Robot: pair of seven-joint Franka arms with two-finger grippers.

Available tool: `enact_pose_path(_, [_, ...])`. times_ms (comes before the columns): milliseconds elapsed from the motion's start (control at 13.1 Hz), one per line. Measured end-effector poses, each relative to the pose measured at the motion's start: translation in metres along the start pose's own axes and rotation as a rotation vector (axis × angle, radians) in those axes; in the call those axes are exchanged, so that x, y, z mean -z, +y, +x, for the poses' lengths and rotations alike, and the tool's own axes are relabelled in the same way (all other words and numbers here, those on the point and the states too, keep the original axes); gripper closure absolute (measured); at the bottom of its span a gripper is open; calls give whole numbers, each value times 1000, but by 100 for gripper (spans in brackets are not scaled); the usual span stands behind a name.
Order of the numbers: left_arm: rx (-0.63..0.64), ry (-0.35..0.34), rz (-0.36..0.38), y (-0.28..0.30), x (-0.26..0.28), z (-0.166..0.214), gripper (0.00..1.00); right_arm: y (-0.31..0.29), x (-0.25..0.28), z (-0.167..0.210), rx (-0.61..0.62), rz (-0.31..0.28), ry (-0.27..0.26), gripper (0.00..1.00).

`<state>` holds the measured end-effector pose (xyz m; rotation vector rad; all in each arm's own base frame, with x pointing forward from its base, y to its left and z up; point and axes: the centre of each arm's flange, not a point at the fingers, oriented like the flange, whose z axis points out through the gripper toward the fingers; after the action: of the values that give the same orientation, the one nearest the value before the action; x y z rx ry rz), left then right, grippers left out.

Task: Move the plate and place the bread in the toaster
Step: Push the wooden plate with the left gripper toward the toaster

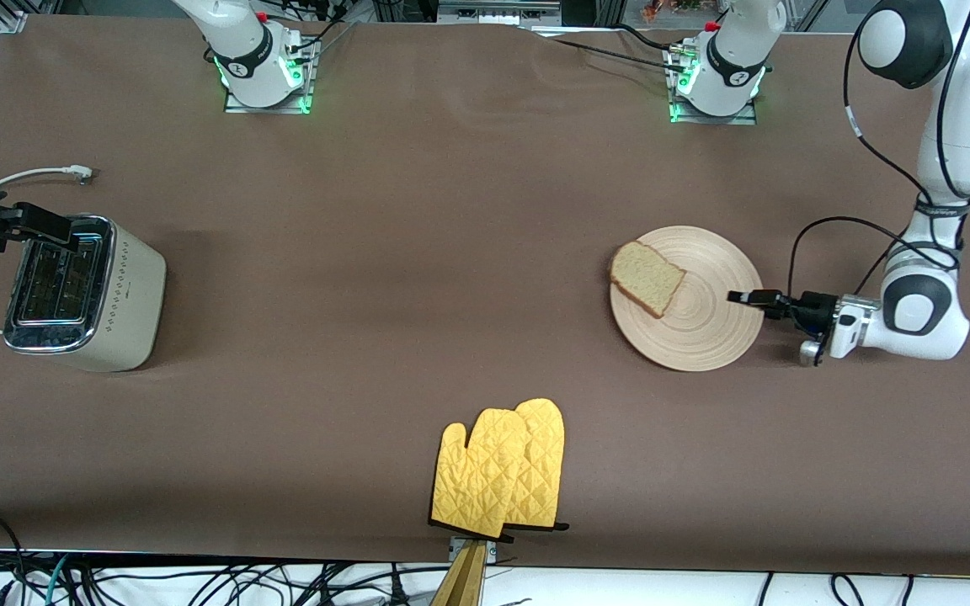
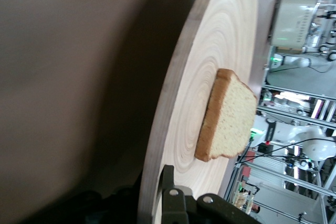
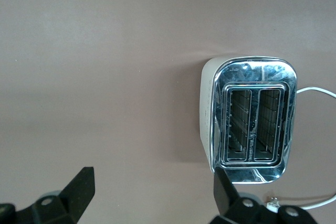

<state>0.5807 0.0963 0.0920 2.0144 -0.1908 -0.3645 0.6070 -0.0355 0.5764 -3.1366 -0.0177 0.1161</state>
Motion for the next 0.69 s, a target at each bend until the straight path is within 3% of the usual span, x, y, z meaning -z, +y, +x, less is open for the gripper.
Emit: enact_pose_path(689, [-8,3,-168,101,-129,77,90,0,0,0,-1,1,0,0])
